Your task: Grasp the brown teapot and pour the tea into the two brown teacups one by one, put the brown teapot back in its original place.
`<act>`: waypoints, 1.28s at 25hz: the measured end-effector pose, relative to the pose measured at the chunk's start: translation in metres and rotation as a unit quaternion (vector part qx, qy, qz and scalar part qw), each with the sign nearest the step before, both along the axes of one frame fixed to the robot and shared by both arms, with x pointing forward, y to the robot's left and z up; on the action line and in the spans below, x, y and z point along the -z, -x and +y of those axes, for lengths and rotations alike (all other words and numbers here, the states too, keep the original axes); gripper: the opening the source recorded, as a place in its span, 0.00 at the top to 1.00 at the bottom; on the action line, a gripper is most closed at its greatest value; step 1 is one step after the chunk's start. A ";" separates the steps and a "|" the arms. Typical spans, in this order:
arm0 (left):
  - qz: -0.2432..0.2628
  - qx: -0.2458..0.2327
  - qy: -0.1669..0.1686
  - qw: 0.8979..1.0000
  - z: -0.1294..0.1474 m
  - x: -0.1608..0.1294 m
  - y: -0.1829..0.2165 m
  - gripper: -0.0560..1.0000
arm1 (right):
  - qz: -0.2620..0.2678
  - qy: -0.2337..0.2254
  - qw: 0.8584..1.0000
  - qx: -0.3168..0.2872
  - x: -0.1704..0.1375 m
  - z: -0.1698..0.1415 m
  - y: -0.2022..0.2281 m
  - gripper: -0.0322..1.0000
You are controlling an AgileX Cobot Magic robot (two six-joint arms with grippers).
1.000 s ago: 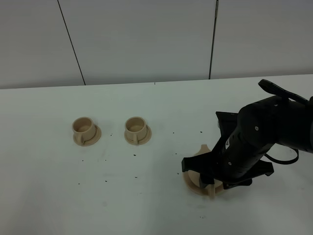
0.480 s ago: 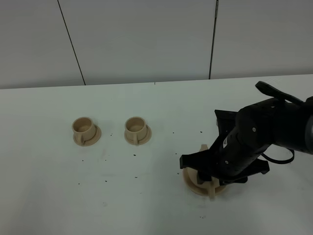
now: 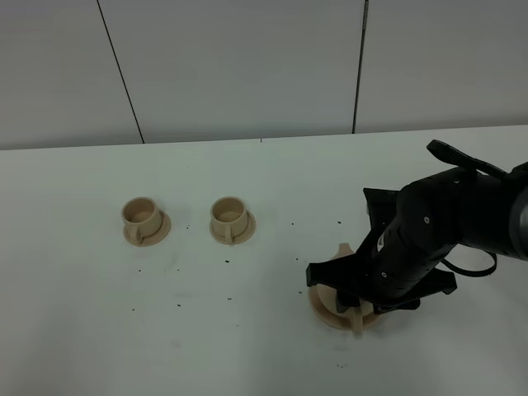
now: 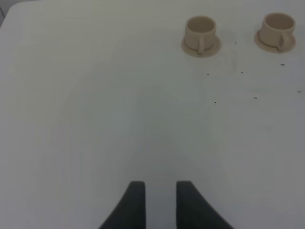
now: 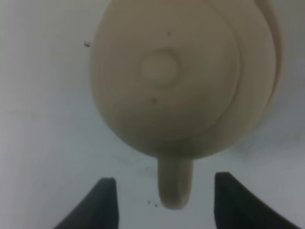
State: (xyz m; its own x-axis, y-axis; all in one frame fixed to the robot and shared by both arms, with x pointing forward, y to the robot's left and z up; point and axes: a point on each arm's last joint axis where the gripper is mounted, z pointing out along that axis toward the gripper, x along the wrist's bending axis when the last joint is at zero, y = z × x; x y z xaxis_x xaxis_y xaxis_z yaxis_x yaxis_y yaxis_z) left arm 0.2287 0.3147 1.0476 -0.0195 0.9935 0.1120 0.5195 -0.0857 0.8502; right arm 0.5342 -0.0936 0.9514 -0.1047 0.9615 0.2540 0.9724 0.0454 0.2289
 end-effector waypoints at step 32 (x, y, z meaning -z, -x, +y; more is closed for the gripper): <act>0.000 0.000 0.000 1.000 0.000 0.000 0.000 0.73 | 0.001 0.010 1.000 -0.002 0.013 0.001 -0.004 0.62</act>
State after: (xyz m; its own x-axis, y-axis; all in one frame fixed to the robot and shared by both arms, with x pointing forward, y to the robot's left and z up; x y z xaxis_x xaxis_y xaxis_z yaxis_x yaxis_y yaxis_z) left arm 0.2287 0.3147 1.0476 -0.0195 0.9935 0.1120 0.5195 -0.0857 0.8502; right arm 0.5384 -0.0928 0.9385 -0.1086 0.9657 0.2357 0.9725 0.0541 0.2263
